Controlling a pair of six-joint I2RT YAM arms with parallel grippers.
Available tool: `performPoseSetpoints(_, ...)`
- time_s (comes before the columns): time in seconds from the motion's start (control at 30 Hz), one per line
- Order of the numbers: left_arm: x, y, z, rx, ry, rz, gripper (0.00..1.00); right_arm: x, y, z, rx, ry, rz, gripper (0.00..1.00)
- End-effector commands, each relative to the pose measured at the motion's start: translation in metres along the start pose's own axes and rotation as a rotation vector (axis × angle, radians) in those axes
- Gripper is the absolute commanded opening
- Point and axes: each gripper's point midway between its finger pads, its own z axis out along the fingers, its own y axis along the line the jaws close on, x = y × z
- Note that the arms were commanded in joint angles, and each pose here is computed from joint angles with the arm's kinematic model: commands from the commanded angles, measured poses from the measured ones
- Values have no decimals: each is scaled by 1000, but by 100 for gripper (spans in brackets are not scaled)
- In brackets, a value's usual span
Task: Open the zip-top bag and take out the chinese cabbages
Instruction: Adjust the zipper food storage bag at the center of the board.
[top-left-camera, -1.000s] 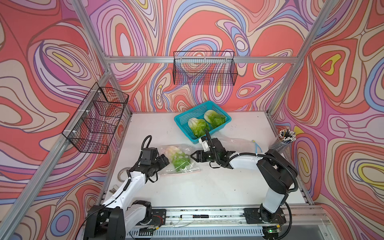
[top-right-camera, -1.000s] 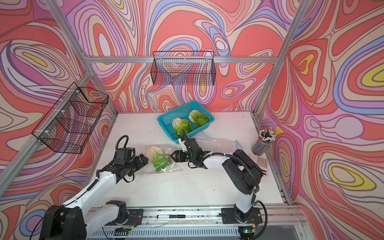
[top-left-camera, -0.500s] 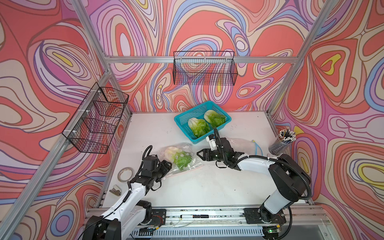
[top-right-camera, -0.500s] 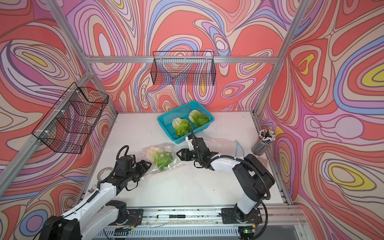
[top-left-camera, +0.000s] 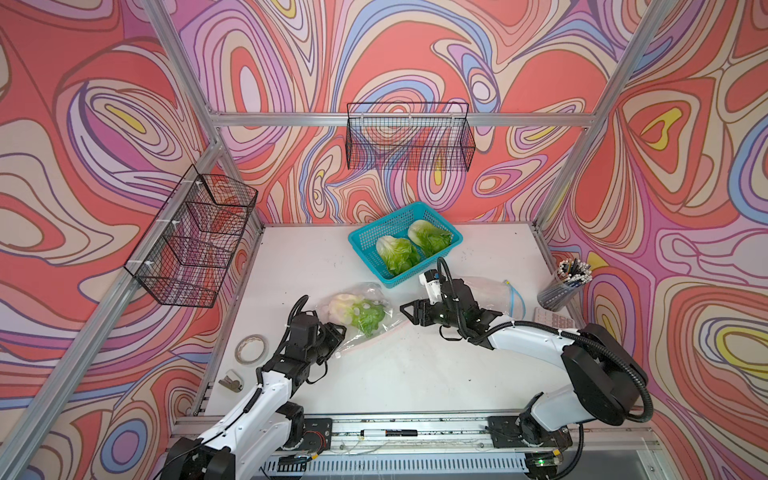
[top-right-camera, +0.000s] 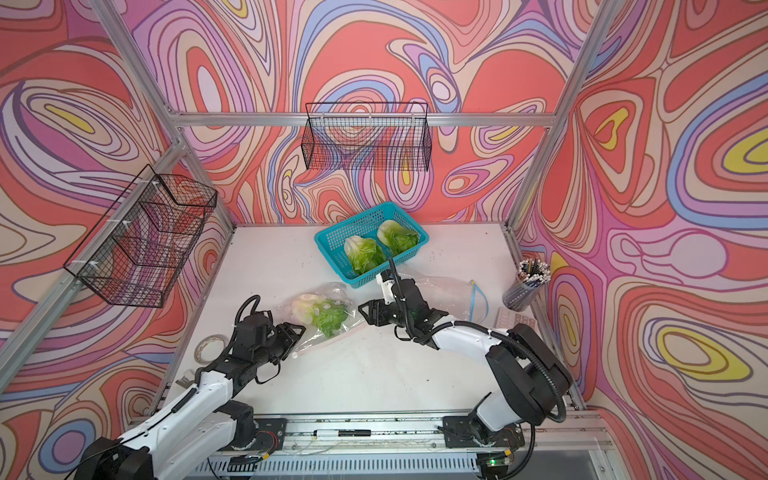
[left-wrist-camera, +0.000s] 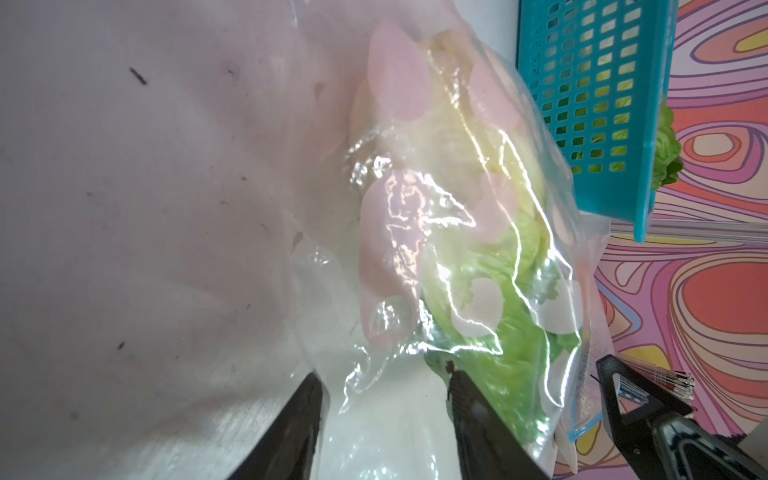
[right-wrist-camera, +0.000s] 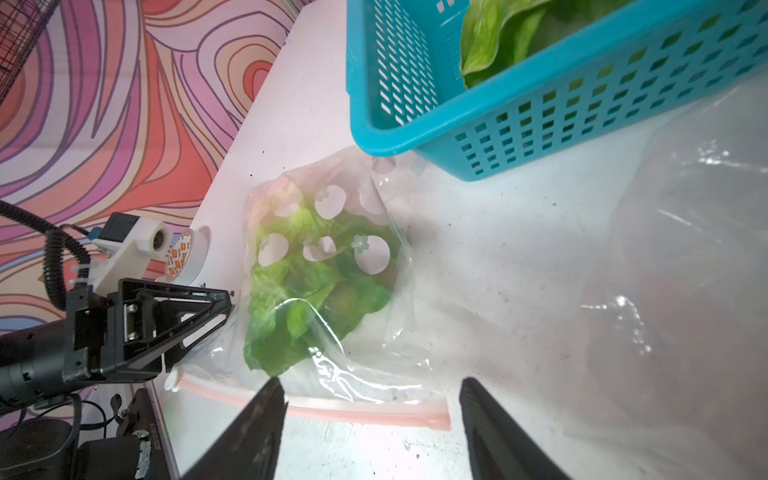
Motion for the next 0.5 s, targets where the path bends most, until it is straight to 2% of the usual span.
performPoseSetpoints(0.0, -5, -14, -1, 43, -17, -19, 50, -3, 9, -5, 24, -31, -212, 69)
performPoseSetpoints(0.17, -6, -17, -2, 45, -14, -26, 50, 10, 50, 9, 20, 16, -574, 69)
performPoseSetpoints(0.33, -8, -17, -4, 33, -24, -34, 52, 20, 89, 12, -20, -29, -804, 68)
performPoseSetpoints(0.47, -8, -13, -3, 14, -23, -49, 59, 40, 118, 10, -50, -46, -992, 67)
